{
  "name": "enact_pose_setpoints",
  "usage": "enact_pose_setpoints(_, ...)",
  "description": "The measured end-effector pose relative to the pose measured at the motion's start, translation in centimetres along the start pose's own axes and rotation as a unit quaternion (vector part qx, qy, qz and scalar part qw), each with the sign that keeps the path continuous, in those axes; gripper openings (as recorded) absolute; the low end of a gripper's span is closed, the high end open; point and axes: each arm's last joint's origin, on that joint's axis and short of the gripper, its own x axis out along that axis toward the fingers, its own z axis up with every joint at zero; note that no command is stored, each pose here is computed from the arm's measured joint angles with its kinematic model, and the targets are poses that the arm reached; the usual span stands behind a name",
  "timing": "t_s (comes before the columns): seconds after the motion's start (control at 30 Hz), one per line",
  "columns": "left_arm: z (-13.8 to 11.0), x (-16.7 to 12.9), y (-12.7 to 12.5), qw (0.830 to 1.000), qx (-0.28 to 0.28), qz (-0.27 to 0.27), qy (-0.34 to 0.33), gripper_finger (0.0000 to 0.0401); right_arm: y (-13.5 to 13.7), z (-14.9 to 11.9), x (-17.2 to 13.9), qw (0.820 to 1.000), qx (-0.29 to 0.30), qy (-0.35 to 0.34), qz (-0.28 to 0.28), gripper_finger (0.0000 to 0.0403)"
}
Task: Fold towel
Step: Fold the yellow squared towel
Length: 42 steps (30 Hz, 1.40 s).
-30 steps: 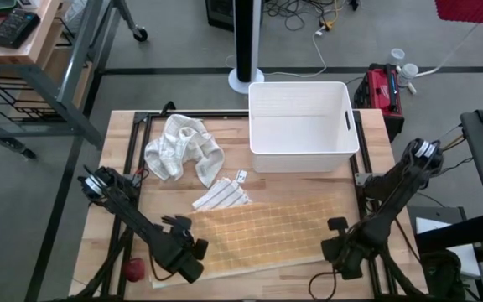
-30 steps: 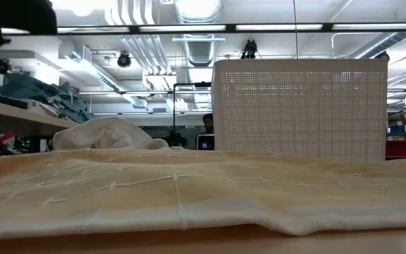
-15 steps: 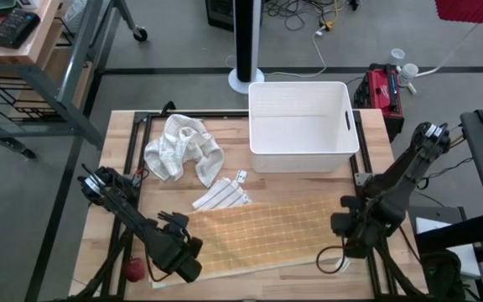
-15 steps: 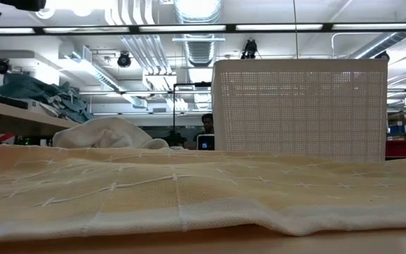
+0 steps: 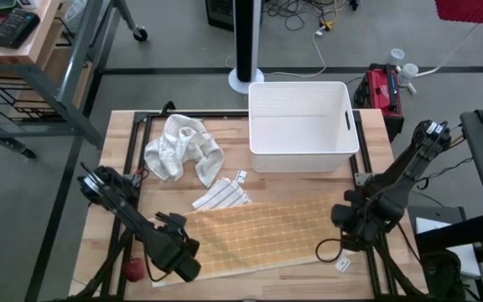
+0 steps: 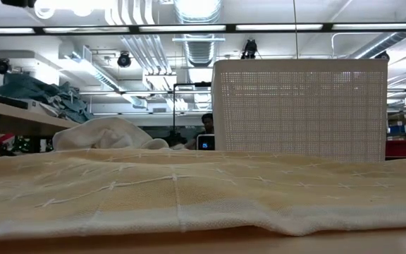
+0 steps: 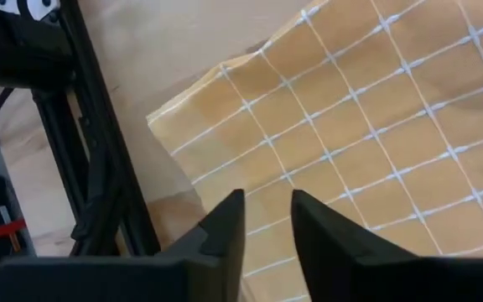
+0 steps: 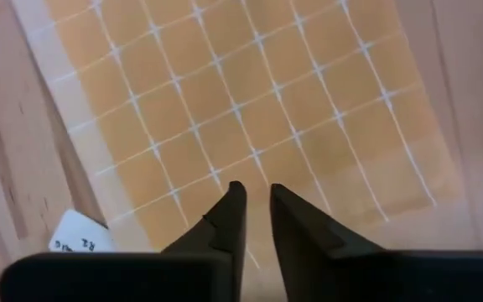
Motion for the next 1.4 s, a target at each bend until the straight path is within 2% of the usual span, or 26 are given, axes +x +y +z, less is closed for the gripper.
enact_pose_setpoints(0.1, 0.1, -0.3, 0.1, 1.000, -0.002, -0.020, 0.005, 0.0122, 0.0, 0.1, 0.0, 0.999, 0.030, -0.022, -0.006, 0.0081)
enact_pose_setpoints(0.2, 0.1, -0.7, -0.9, 0.995, -0.010, -0.093, -0.024, 0.0142, -0.1, 0.2, 0.0, 0.998, 0.054, -0.041, -0.016, 0.0110)
enact_pose_setpoints(0.33, 0.2, -1.2, -3.1, 0.968, -0.015, -0.226, -0.109, 0.0152, -0.5, 0.4, 0.2, 0.991, 0.125, -0.039, -0.030, 0.0145)
enact_pose_setpoints(0.4, 0.5, -1.3, -4.3, 0.954, -0.012, -0.268, -0.131, 0.0150, -1.0, 0.3, 0.2, 0.986, 0.161, -0.022, -0.046, 0.0159)
enact_pose_setpoints(0.53, 1.5, -1.4, -6.7, 0.929, -0.005, -0.323, -0.183, 0.0136, -1.7, -0.1, 0.7, 0.980, 0.185, 0.011, -0.069, 0.0177)
enact_pose_setpoints(0.6, 2.4, -1.1, -7.8, 0.919, -0.002, -0.331, -0.215, 0.0126, -2.0, -0.4, 1.3, 0.977, 0.196, 0.035, -0.075, 0.0180)
enact_pose_setpoints(0.87, 7.4, 0.2, -11.7, 0.901, 0.034, -0.337, -0.270, 0.0086, -2.3, -1.7, 4.2, 0.963, 0.219, 0.135, -0.077, 0.0165)
enact_pose_setpoints(0.97, 9.0, -0.2, -12.5, 0.886, 0.044, -0.358, -0.291, 0.0077, -1.7, -1.6, 5.0, 0.965, 0.217, 0.134, -0.058, 0.0155)
enact_pose_setpoints(1.13, 10.4, -1.3, -13.4, 0.856, 0.062, -0.387, -0.338, 0.0080, -0.7, -1.1, 6.3, 0.972, 0.195, 0.129, -0.036, 0.0137)
enact_pose_setpoints(1.4, 10.6, -1.3, -13.4, 0.853, 0.067, -0.385, -0.345, 0.0078, 1.3, 0.6, 8.5, 0.982, 0.156, 0.104, 0.036, 0.0110)
